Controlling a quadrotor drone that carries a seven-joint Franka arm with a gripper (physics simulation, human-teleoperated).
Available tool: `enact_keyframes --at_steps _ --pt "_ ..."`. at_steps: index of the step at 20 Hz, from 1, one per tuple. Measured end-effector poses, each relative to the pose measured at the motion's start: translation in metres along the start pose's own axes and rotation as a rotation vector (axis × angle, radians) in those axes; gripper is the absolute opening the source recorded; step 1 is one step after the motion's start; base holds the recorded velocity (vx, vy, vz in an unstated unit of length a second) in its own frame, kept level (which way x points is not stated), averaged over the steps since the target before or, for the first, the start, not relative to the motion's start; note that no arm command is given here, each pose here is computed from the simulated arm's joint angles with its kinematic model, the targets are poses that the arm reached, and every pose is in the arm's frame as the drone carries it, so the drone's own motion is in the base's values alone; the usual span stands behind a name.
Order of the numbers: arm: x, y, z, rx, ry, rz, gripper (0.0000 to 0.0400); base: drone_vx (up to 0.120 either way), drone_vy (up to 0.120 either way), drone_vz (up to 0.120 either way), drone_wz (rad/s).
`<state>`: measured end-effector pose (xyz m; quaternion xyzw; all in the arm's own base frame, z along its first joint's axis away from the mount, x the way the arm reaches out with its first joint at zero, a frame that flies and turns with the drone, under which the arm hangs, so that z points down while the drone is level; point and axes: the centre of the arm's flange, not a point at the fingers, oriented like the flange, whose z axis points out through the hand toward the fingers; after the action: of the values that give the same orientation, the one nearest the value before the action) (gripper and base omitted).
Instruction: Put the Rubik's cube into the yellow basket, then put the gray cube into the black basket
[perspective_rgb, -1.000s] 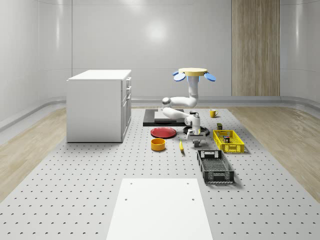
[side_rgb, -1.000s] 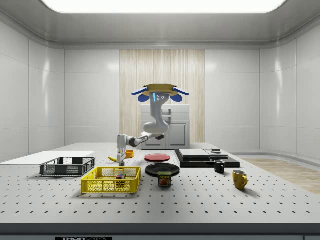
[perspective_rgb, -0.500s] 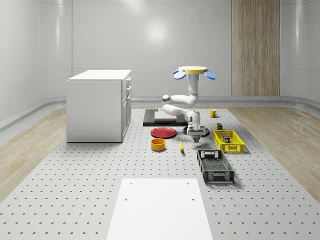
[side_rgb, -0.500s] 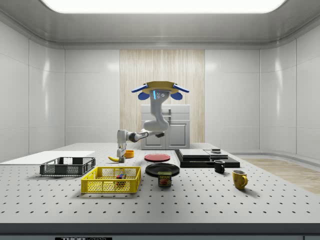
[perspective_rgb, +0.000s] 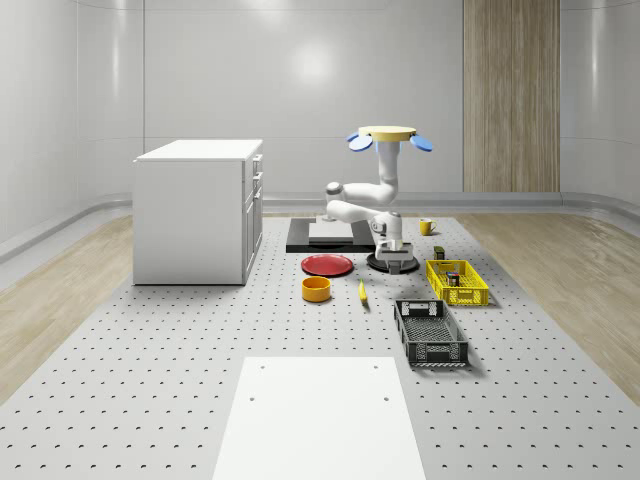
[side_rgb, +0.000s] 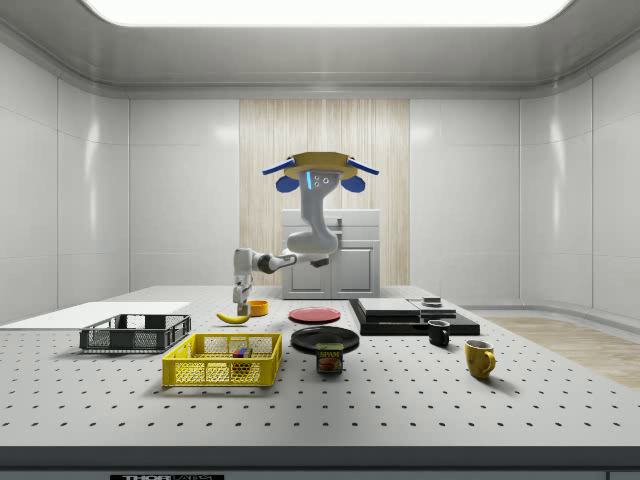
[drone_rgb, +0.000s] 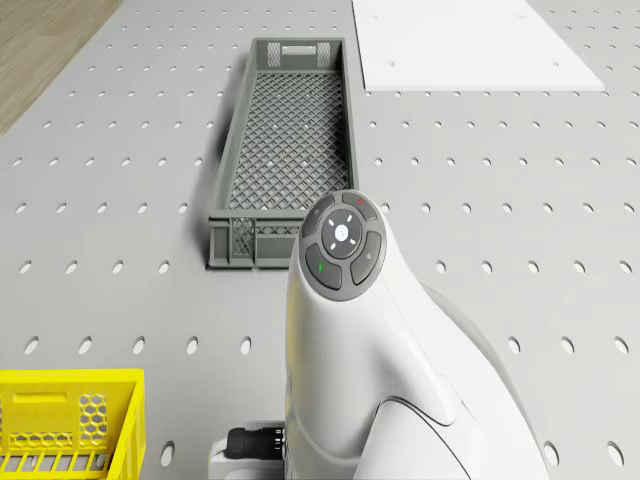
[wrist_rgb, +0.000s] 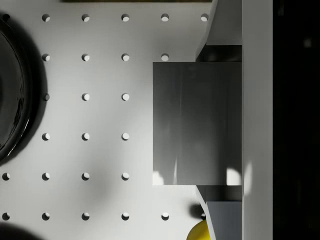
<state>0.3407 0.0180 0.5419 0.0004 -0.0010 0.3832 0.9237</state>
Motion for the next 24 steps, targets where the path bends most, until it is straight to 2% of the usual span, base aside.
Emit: enact_keyframes --at_steps 5,13,21,24 --pt "0.0 0.0 -0.0008 0.0 0.0 0.0 0.0251 0.0 0.12 0.0 0.0" --pt "0.0 0.0 -0.0011 0.0 0.0 0.0 0.0251 0.12 0.12 0.0 0.0" --pt "0.0 0.0 -0.0012 0.0 0.0 0.0 0.0251 0.12 0.0 0.0 0.0" --pt "0.0 0.0 -0.0012 0.0 0.0 0.0 0.0251 0.12 0.067 0.0 0.0"
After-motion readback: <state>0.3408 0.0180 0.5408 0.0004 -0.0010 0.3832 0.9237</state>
